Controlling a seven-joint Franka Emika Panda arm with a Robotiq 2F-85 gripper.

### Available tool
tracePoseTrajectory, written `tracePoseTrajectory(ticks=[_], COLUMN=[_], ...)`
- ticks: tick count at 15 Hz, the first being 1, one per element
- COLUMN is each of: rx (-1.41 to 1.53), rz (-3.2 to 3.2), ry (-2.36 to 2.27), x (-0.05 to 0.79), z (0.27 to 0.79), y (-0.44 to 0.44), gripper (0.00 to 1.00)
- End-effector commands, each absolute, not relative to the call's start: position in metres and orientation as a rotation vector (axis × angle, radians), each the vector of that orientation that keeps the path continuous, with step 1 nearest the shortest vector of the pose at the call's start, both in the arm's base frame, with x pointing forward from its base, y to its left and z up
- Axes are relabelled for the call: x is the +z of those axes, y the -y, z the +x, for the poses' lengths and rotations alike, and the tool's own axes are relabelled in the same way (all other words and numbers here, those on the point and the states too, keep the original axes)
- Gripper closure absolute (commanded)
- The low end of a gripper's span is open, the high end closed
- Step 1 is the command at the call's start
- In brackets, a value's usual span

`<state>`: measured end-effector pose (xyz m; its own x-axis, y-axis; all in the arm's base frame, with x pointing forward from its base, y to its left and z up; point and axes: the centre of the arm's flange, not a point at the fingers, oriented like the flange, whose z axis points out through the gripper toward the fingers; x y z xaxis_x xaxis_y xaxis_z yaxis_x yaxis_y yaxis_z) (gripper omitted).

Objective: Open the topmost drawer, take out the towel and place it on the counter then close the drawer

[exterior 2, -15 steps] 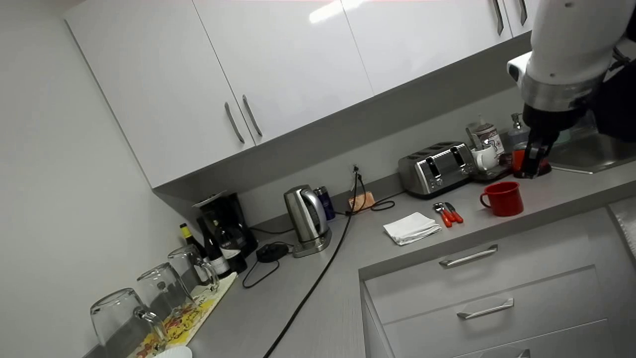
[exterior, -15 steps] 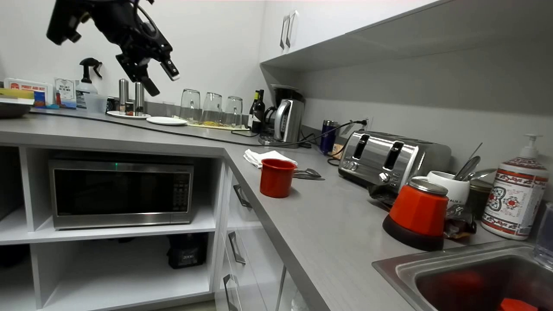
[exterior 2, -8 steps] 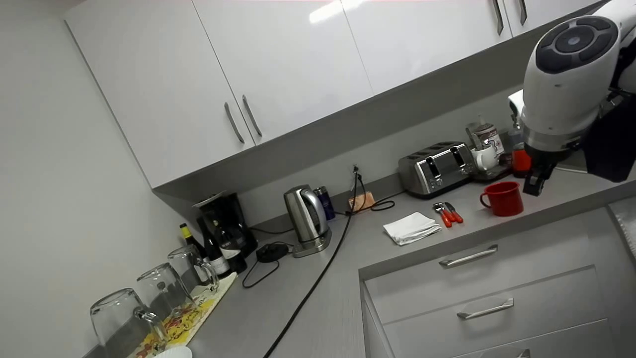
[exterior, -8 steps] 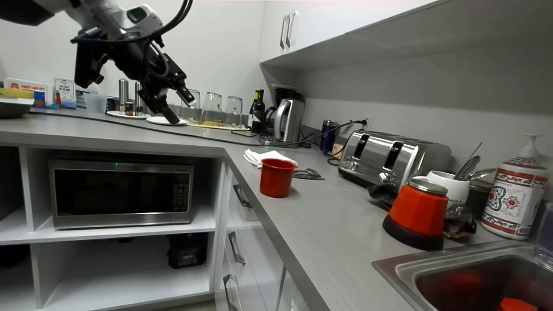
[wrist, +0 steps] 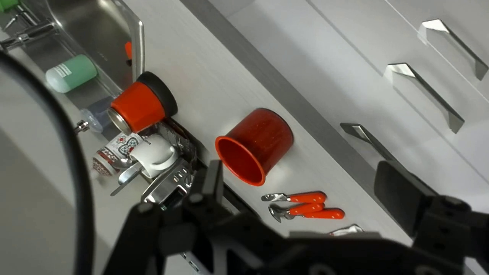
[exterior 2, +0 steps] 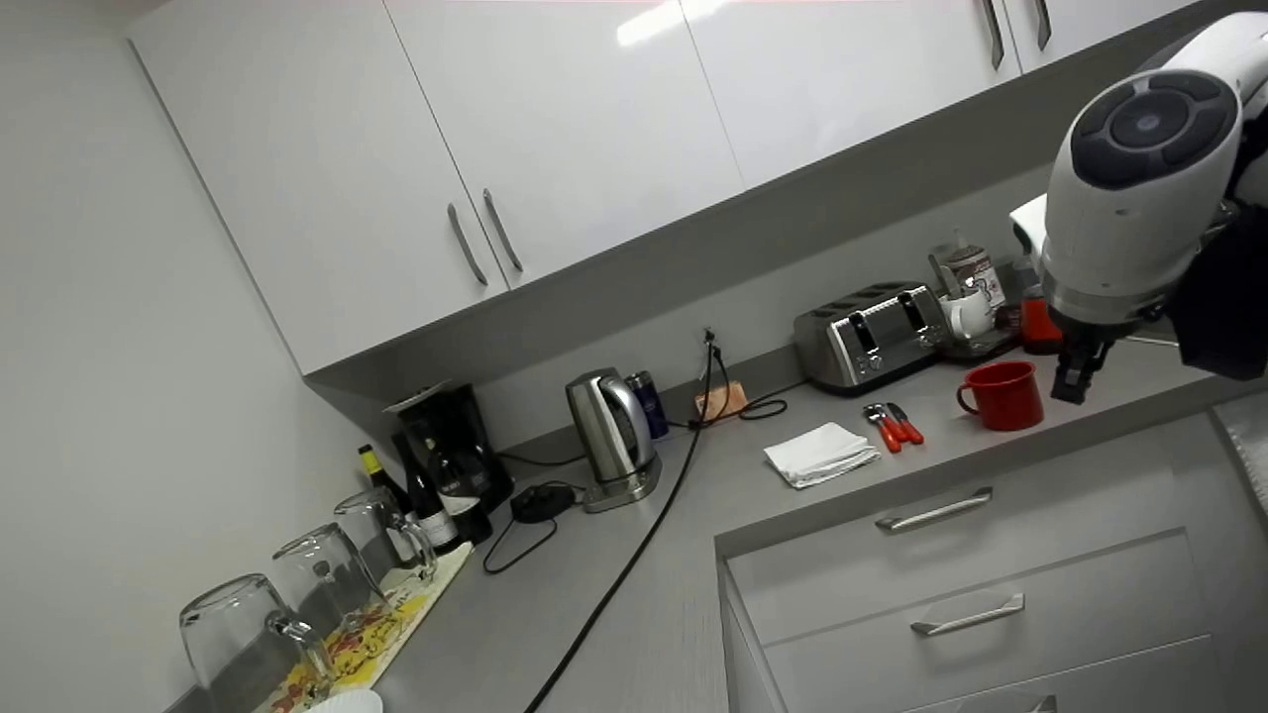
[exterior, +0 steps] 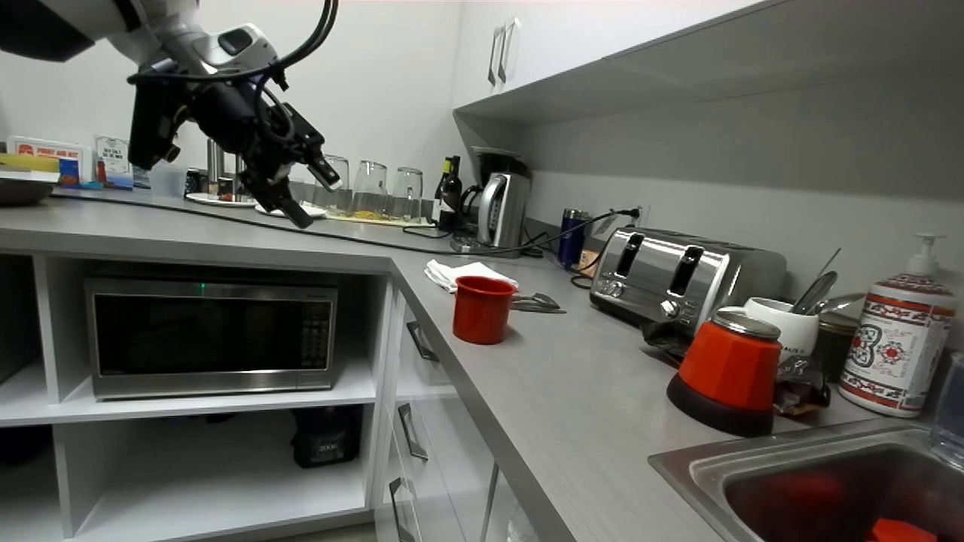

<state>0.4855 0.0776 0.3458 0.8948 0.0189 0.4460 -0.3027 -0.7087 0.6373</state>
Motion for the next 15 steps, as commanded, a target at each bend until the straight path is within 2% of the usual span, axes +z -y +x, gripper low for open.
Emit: tracePoseTrajectory(ticks=[1,5,9,15], rx=[0.517,0.493,0.453,0.506], rz=[2.166,2.048,2.049,1.815], ry=[0.137,0.012,-0.303,-0.569], x=[0.292,0.229,0.175,0.13], z=[0.513,0.533,0.545,0.574], y=[-0.085,-0.087,-0.093,-0.085], gripper=[0.0,0.0,0.0,0.0])
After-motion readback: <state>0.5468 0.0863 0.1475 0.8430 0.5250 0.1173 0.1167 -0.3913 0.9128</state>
